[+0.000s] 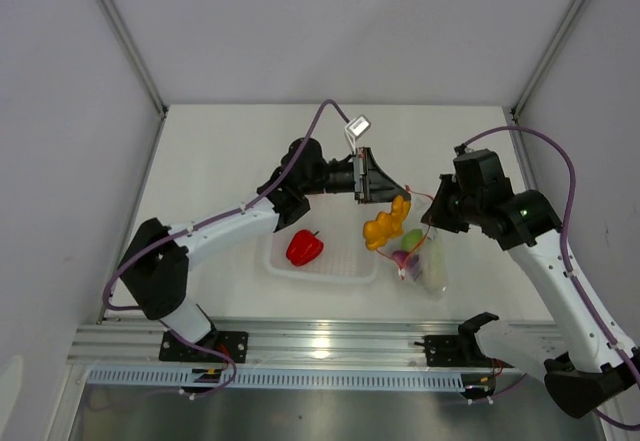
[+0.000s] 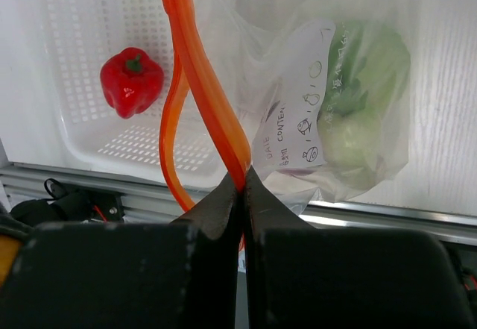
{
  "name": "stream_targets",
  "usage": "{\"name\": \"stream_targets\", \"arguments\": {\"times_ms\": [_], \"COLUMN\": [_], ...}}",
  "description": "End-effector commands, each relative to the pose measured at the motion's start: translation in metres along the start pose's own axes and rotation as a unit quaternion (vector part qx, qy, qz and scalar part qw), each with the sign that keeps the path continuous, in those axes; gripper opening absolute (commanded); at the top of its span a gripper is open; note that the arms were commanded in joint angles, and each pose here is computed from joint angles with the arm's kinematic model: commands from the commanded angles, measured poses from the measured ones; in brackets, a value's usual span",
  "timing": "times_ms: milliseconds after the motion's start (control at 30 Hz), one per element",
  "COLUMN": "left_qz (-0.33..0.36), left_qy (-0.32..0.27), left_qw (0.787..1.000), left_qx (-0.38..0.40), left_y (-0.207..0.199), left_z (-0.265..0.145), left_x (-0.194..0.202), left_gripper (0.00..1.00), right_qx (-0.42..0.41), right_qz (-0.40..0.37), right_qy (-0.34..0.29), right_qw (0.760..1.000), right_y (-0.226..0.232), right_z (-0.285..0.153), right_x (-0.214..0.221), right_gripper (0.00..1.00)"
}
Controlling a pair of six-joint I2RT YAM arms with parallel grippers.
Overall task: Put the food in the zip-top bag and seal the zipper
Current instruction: Place the fake vegetable in the zipper food storage bag.
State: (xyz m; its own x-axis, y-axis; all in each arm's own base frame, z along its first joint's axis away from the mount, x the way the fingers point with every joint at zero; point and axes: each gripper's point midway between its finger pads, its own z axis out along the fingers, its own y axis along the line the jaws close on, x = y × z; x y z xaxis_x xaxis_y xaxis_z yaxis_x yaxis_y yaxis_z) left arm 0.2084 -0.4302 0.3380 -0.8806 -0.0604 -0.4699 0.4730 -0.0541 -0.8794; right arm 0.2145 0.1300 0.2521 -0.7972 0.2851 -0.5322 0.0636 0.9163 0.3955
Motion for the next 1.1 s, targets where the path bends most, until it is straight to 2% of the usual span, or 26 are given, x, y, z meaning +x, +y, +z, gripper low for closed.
{"name": "stream_targets", "arguments": {"times_ms": [0,167,400,600,733,900,1067], "left_qz": [0.005,-0.016,0.031,0.053,0.054,0.082,0.088], "left_qy": [-0.008,-0.008,-0.019,-0.051,-0.083,-0.111,-0.112], "left_qw": [1.000,0.999,0.994,0.986,0.974,0.963,0.960], "left_qx": [0.017,-0.034,-0.102,-0.147,-0.204,-0.232,-0.243], "left_y": [-0.014,0.012,0.045,0.062,0.076,0.082,0.090], "left_z": [0.004,0.005,0.004,0.002,-0.002,-0.001,0.002], "left_x": [-0.001,0.003,-0.001,-0.011,-0.015,-0.023,-0.024], "left_gripper": [0.01,0.01,0.01,0.01,0.01,0.01,0.02], "right_qx": [-0.043,-0.052,-0.069,-0.086,-0.094,-0.108,-0.113], "right_qz": [0.009,0.009,0.008,0.012,0.014,0.015,0.010], "right_qy": [-0.023,-0.026,-0.026,-0.019,-0.014,-0.005,0.005], "right_qw": [0.999,0.998,0.997,0.996,0.995,0.994,0.994], "right_y": [0.021,0.028,0.033,0.037,0.041,0.046,0.048], "right_z": [-0.009,-0.014,-0.023,-0.022,-0.021,-0.024,-0.027], "right_x": [-0.009,-0.008,-0.006,-0.001,0.001,0.004,0.006], "right_gripper": [0.00,0.00,0.00,0.00,0.00,0.00,0.00]}}
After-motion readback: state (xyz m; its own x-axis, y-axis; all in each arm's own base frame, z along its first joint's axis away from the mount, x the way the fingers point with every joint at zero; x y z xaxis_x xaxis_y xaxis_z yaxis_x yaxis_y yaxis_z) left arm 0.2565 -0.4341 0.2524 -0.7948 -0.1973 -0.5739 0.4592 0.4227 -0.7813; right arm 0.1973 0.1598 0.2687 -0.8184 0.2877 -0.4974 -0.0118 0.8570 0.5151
